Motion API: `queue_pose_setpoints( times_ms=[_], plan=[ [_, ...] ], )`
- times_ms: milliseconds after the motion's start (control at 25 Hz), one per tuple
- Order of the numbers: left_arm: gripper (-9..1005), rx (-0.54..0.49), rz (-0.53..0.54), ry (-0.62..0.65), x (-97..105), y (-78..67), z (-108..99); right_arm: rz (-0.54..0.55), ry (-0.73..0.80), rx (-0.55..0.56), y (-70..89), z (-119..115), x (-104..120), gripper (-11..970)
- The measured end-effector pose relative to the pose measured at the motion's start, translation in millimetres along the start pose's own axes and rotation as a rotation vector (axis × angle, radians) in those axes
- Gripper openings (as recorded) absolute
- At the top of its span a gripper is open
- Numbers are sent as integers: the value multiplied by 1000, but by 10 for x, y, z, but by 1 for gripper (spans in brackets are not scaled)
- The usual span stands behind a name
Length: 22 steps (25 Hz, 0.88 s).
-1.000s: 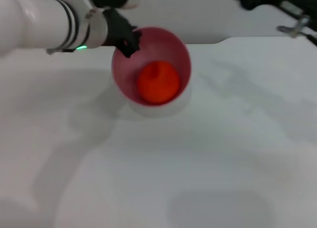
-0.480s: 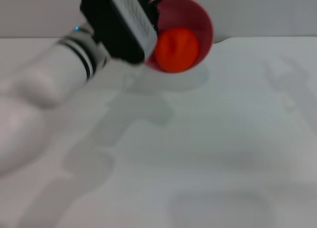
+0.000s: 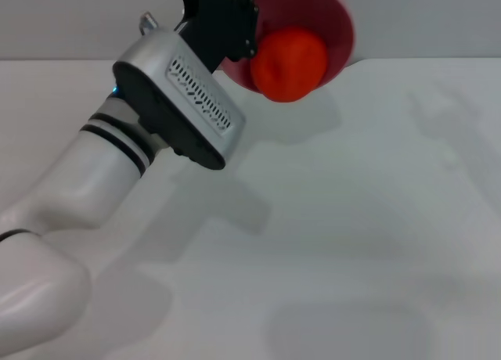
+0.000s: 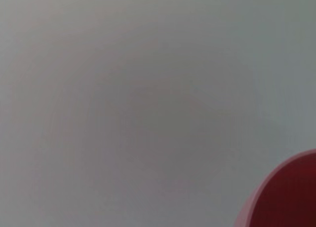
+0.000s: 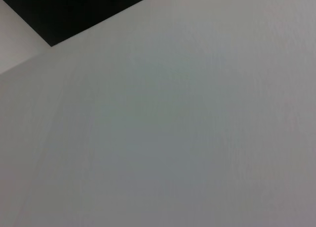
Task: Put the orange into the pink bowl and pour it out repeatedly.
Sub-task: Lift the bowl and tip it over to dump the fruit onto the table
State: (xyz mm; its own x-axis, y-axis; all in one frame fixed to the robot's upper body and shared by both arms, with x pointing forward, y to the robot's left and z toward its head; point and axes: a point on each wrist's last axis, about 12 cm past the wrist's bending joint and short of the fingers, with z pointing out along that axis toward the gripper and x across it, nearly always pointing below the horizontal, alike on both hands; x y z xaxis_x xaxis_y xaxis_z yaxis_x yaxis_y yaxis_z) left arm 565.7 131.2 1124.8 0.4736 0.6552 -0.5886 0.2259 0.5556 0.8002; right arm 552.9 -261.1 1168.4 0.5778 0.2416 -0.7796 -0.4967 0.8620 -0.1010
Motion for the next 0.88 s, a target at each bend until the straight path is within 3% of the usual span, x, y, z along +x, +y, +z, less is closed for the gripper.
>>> queue_pose_setpoints(
  times_ms=[320, 880],
  plan=[
    [40, -23, -3, -13, -4, -6, -44, 10, -6, -2, 23, 11, 6, 535],
    [40, -179, -1, -111, -64, 36, -235, 18, -22, -11, 39, 4, -8, 535]
  ],
)
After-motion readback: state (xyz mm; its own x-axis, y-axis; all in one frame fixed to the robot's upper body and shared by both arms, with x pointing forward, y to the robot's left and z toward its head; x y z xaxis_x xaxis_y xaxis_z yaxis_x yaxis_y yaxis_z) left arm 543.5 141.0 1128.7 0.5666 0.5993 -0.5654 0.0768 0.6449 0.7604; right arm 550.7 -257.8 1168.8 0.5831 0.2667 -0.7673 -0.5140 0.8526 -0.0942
